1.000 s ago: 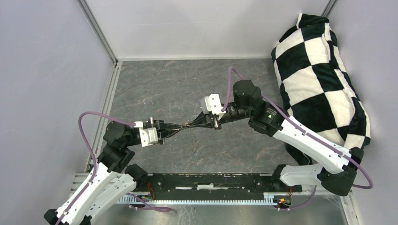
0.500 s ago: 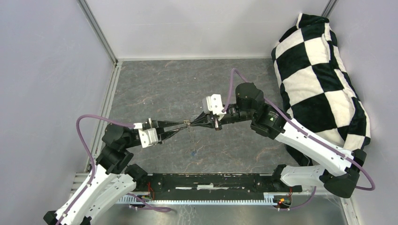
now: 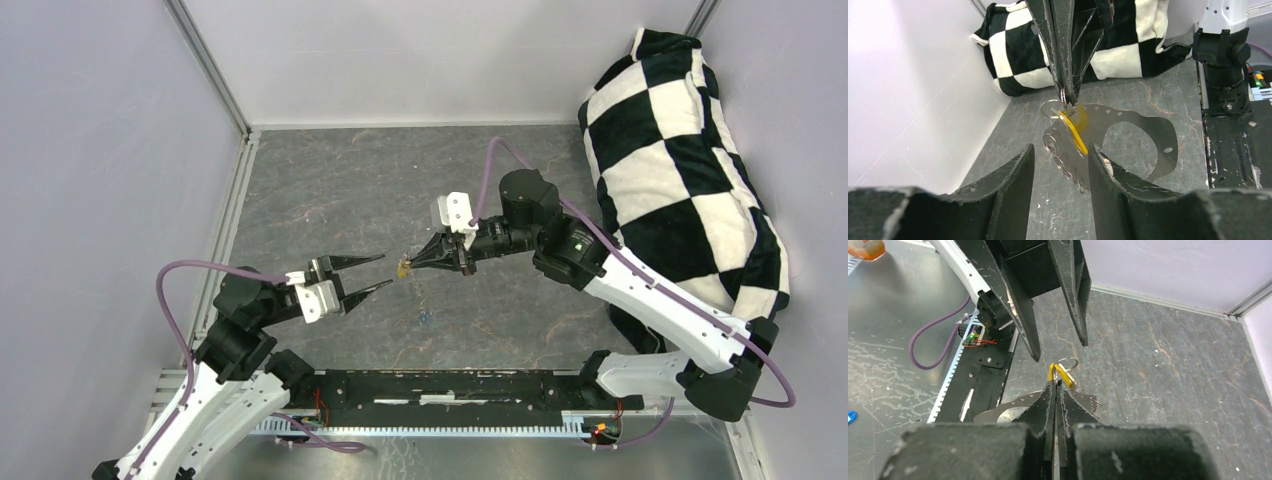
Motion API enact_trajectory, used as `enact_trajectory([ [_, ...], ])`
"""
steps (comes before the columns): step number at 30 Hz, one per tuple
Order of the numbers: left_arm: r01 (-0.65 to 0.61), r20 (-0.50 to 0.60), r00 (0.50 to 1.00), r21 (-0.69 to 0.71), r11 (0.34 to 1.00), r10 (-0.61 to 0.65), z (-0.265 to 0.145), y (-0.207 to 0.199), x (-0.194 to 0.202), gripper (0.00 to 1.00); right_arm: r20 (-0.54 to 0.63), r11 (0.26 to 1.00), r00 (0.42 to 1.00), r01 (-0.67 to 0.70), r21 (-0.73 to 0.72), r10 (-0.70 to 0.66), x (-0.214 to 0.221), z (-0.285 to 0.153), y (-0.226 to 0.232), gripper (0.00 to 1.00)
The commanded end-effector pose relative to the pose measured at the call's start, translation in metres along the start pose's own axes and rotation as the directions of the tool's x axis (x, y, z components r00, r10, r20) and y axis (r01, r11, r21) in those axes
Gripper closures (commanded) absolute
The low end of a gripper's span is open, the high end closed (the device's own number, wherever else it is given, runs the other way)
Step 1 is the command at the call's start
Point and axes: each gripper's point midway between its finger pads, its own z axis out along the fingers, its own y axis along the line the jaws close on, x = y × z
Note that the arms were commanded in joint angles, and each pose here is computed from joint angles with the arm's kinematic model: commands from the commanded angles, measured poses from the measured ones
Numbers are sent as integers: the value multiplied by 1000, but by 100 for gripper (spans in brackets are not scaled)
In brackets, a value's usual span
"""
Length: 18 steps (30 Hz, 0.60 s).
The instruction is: Put the keys on the keyring
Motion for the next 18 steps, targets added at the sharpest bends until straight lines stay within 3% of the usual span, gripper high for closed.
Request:
enact_trajectory([
  [1,-10,-8,1000,49,999,10,3,-6,6,49,62,999,998,12,-37,-9,-25,1,1,100],
  [6,64,-13,998,98,993,-63,10,-14,10,48,59,998,998,2,-64,2,-22,4,4,100],
  [11,89,-22,996,139,986,-87,13,-20,14,55,61,997,998,1,-72,3,-22,5,5,100],
  [18,92,-41,995,135,987,-87,16,-19,23,82,63,997,998,0,-78,5,-21,6,5,100],
])
